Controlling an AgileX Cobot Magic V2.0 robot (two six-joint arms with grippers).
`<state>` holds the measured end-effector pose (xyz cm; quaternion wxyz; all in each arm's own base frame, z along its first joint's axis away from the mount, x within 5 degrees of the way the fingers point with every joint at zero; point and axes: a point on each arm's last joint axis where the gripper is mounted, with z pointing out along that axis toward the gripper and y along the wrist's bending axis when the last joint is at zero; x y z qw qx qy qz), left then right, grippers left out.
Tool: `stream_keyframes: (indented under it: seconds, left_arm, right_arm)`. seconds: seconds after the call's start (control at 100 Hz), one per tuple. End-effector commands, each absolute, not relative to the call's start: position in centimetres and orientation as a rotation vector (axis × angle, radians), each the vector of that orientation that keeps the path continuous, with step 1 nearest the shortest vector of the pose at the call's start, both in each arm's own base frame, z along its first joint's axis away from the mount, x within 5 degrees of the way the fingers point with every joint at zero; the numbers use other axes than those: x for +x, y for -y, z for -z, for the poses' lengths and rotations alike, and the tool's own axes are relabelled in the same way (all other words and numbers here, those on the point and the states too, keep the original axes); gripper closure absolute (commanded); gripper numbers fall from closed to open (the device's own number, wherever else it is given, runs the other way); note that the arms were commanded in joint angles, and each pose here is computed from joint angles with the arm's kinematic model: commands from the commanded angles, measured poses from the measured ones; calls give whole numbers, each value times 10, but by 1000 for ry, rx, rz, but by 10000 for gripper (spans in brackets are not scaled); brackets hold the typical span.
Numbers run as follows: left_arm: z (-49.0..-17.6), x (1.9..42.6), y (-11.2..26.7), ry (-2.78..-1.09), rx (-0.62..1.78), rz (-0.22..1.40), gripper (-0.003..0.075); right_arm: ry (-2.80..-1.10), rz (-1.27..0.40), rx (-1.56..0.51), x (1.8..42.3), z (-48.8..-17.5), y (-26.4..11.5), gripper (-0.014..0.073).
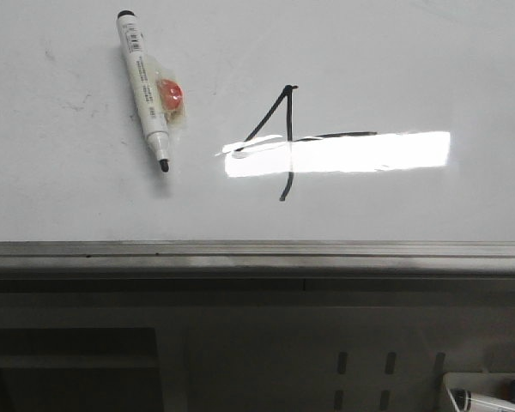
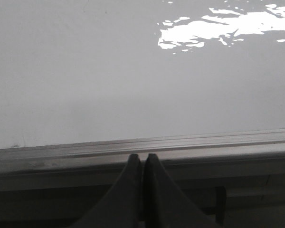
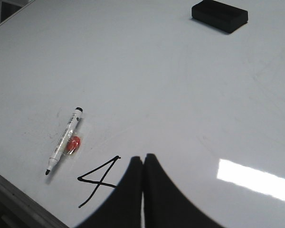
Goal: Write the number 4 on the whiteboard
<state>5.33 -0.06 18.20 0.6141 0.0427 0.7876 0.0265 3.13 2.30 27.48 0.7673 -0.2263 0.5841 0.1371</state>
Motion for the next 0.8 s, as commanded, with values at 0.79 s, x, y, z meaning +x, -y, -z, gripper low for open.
stream_keyframes:
  seconds: [0.79]
  left_arm:
    - [-176,54,0,-1779,84,-56,741]
  right_arm:
    - [-1537,-59,-1,57,-200,-2,659]
